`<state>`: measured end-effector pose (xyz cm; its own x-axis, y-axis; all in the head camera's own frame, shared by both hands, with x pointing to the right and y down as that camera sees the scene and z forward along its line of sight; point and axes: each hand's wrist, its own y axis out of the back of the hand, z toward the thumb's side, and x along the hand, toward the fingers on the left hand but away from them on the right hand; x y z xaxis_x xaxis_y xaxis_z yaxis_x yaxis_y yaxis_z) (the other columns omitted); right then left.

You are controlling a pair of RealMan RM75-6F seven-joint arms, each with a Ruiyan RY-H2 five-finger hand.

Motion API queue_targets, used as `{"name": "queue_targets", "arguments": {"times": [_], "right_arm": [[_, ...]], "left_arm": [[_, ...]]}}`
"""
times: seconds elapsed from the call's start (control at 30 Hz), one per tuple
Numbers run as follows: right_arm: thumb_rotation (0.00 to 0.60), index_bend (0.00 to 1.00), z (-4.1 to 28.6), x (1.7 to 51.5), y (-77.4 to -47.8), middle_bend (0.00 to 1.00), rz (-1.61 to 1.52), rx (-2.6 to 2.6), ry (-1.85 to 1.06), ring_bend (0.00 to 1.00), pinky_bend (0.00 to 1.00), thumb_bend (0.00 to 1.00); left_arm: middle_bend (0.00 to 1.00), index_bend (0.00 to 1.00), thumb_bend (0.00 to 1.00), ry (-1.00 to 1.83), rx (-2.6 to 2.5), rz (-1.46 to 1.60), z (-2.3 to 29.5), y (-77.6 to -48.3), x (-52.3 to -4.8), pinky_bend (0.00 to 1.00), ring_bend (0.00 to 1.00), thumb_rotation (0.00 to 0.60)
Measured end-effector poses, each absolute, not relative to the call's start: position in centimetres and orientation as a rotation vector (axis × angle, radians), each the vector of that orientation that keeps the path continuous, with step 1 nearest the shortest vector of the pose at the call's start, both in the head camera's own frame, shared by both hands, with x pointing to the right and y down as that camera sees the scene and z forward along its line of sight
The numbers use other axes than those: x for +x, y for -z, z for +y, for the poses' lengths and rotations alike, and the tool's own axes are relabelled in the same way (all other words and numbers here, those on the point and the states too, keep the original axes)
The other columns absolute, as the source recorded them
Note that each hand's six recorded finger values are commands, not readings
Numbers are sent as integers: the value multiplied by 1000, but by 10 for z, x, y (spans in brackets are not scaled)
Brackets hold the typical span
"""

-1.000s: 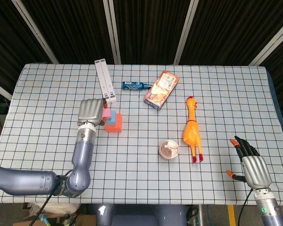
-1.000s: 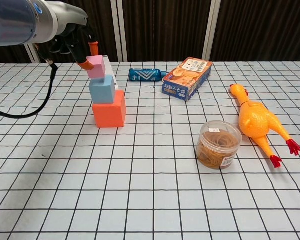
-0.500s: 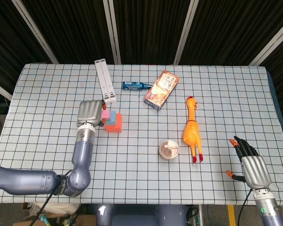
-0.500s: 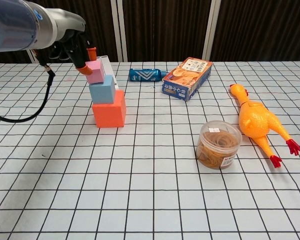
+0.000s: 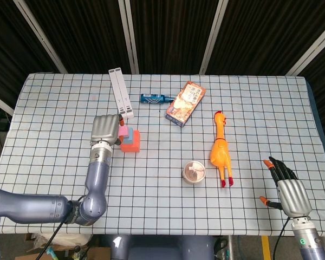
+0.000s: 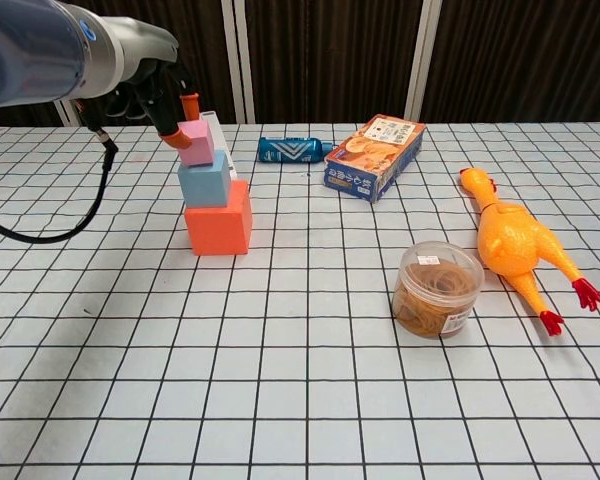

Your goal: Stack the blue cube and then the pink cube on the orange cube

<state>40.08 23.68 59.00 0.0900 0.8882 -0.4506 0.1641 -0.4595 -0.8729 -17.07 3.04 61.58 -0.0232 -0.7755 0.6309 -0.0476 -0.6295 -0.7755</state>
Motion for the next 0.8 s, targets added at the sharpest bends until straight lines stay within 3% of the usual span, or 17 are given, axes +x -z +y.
{"name": "queue_targets", "arguments": {"times": [0.8], "right_arm": [[600,102,237,400,-590,74,-1040,-1720,-1419,103,195,160]], "left_arm": [[1000,393,363,1696,-1709,849,31,-618,-170,804,797,600]]}}
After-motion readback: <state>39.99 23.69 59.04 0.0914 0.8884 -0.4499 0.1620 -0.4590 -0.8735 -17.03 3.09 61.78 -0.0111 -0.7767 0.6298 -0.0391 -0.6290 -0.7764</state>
